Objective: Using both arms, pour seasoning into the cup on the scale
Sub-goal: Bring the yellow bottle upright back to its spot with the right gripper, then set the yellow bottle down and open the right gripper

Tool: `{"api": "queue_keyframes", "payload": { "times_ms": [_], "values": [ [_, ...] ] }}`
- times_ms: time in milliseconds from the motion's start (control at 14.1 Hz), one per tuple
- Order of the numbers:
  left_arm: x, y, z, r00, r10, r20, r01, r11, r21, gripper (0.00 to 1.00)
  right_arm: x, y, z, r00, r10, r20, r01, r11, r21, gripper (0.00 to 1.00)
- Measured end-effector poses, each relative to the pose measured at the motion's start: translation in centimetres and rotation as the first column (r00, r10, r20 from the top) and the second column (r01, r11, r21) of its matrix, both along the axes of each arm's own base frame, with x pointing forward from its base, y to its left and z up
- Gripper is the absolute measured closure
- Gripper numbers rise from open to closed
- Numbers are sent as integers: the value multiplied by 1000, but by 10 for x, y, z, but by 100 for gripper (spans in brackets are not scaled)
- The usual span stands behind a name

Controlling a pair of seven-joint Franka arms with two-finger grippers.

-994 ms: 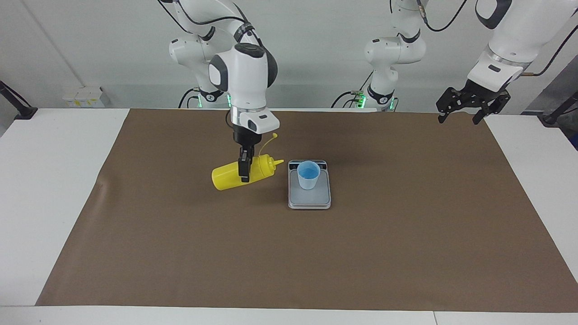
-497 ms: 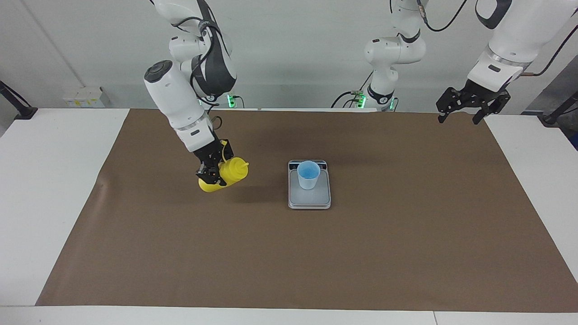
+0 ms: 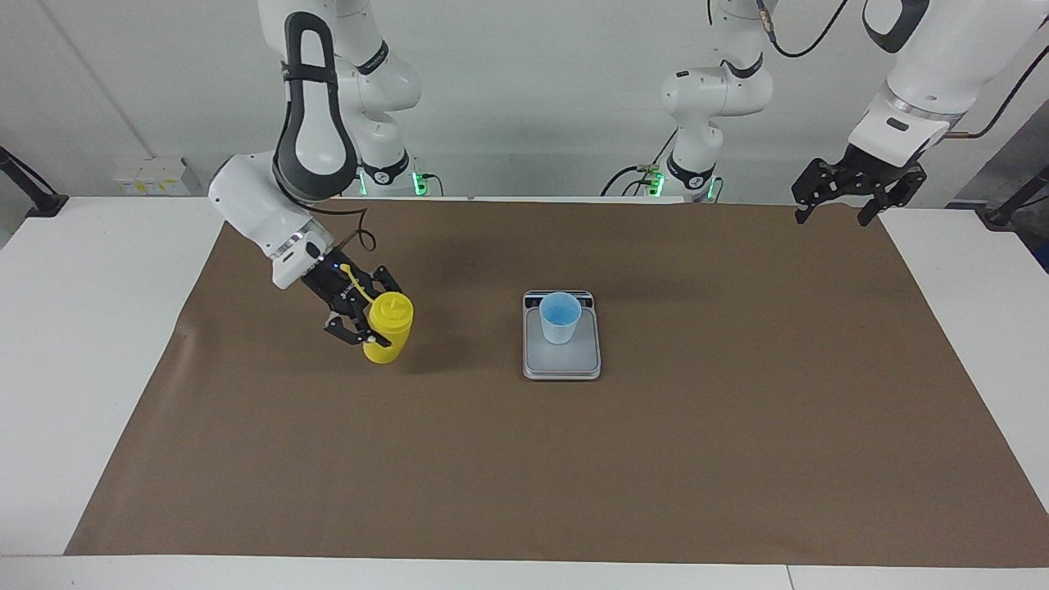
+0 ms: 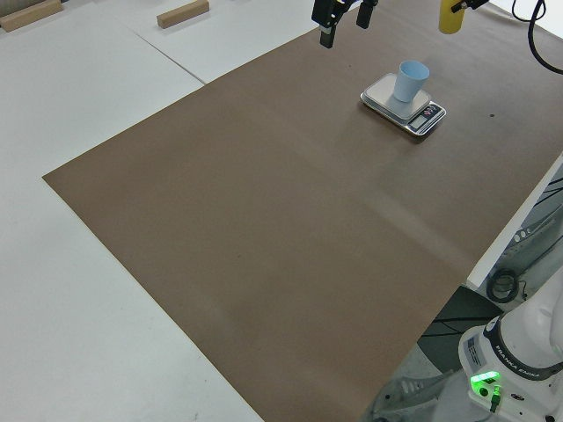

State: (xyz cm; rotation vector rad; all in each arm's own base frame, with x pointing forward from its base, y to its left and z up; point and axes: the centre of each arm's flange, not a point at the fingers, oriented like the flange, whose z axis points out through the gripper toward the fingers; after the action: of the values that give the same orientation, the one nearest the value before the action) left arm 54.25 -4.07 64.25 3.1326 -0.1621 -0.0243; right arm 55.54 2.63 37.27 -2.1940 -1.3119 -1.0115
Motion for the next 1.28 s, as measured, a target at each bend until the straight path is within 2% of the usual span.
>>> {"api": "queue_keyframes", "payload": {
  "times_ms": [284,497,781,994,1207,1278],
  "values": [
    [0,0,0,1000,0,0,0,1000,0,0,-17,-28,-29,1000,-30,-6,30,997,70,52],
    [0,0,0,1000,0,0,0,1000,0,0,-22,-52,-43,999,-23,-24,26,988,150,52],
    [0,0,0,1000,0,0,0,1000,0,0,-29,-86,-72,1000,-3,-2,4,977,213,52],
    [0,0,0,1000,0,-1,0,1000,0,0,-30,-87,-83,1000,-2,-9,4,971,238,52],
    [0,0,0,1000,0,-1,0,1000,0,0,-28,-84,-81,1000,-1,-3,2,968,252,25],
    [0,0,0,1000,0,-1,0,1000,0,0,-27,-84,-79,1000,2,1,-2,966,257,12]
  ]
}}
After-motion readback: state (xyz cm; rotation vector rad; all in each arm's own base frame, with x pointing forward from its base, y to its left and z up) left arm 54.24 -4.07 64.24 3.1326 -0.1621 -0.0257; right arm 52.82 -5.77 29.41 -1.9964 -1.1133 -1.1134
